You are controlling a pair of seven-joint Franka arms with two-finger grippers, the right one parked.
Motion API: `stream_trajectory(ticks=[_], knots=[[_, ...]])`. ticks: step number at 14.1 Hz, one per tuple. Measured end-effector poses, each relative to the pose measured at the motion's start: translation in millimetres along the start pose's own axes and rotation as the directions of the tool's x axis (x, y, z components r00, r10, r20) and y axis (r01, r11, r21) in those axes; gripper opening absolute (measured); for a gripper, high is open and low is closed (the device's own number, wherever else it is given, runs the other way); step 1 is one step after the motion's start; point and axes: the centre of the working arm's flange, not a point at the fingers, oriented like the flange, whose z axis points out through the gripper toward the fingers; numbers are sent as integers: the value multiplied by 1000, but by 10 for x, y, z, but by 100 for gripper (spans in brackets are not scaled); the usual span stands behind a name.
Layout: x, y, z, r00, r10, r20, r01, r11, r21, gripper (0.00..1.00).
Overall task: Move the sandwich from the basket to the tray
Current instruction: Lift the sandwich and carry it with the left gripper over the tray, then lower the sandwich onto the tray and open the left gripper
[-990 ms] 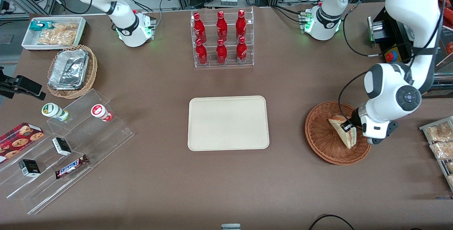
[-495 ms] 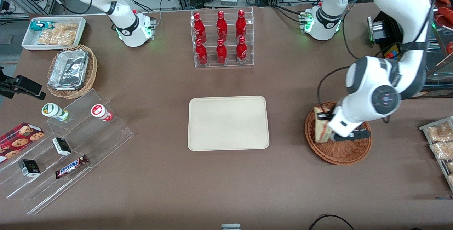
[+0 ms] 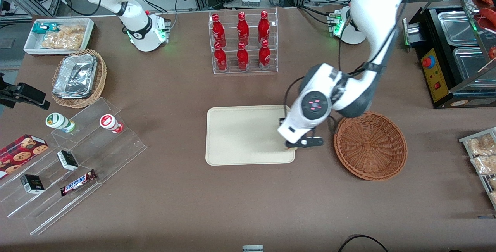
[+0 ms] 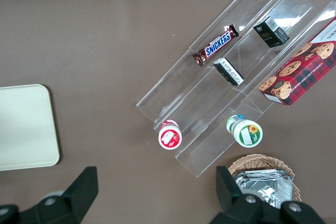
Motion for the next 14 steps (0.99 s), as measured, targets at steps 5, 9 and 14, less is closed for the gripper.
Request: stream_trajectory(ticks=[5,9,14], knots=[[-192,837,366,994,-102,-34,102,995,4,15],[-297,1168,685,990,-126,-70,125,992,-20,15],[-301,1235,794,989,-128,-79,126,992,-32,39]])
